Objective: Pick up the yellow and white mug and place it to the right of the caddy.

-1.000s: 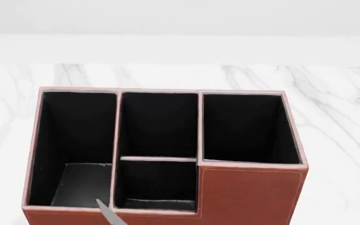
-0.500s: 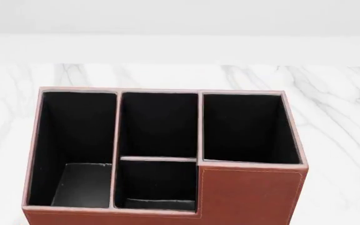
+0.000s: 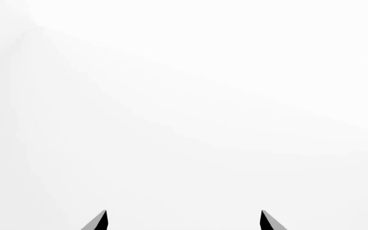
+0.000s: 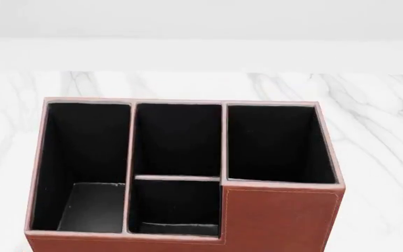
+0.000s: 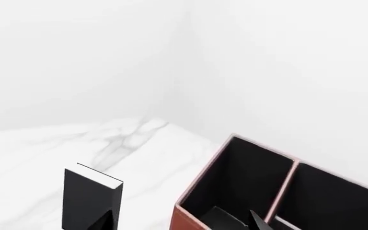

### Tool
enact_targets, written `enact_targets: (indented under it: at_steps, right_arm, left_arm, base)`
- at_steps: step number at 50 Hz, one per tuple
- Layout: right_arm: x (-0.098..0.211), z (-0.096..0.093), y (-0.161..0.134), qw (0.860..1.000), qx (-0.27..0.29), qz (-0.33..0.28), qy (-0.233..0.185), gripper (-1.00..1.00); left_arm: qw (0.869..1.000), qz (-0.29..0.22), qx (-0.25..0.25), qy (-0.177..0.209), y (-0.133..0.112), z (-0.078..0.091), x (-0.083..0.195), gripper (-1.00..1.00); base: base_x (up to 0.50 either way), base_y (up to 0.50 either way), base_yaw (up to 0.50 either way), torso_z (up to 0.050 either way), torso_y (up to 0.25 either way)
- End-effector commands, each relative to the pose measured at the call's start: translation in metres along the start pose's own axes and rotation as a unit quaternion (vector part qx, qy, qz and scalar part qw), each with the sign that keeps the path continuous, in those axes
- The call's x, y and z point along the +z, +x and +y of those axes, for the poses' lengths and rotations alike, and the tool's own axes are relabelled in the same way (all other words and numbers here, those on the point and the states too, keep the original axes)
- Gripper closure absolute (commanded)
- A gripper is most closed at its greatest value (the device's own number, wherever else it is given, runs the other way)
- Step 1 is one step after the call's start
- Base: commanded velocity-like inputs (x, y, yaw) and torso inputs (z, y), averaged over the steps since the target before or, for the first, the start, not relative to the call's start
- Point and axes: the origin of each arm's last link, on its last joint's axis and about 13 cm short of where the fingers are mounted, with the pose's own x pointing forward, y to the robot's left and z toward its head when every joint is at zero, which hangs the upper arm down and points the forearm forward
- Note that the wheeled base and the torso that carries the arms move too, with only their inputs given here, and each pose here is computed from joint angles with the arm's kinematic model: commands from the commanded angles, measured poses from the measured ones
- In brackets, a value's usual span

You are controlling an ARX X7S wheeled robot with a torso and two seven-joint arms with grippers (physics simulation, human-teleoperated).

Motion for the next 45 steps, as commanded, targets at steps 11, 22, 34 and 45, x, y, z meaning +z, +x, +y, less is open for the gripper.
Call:
enact_targets:
  at_steps: [11, 22, 34, 45]
  right_arm:
    - [-0.011, 0.008, -0.002, 0.999, 0.008, 0.029, 0.022, -1.00]
    - [-0.021, 0.014, -0.002, 0.998, 0.019, 0.052, 0.032, -1.00]
    - [-0.032, 0.017, -0.002, 0.996, 0.028, 0.079, 0.042, -1.00]
    - [-0.044, 0.016, 0.001, 0.993, 0.031, 0.103, 0.058, -1.00]
  left_arm:
    - [1.000, -0.001, -0.001, 0.000, 0.000, 0.000, 0.000, -1.00]
    - [1.000, 0.000, 0.000, -0.001, 0.000, 0.000, 0.000, -1.00]
    - [1.000, 0.000, -0.001, -0.001, 0.001, 0.000, 0.000, -1.00]
    - [1.000, 0.001, -0.003, -0.001, 0.000, 0.000, 0.000, -1.00]
  base:
    - [0.00, 0.00, 0.00, 0.000, 0.000]
    - [0.00, 0.00, 0.00, 0.000, 0.000]
    - [0.00, 0.00, 0.00, 0.000, 0.000]
    - [0.00, 0.00, 0.00, 0.000, 0.000]
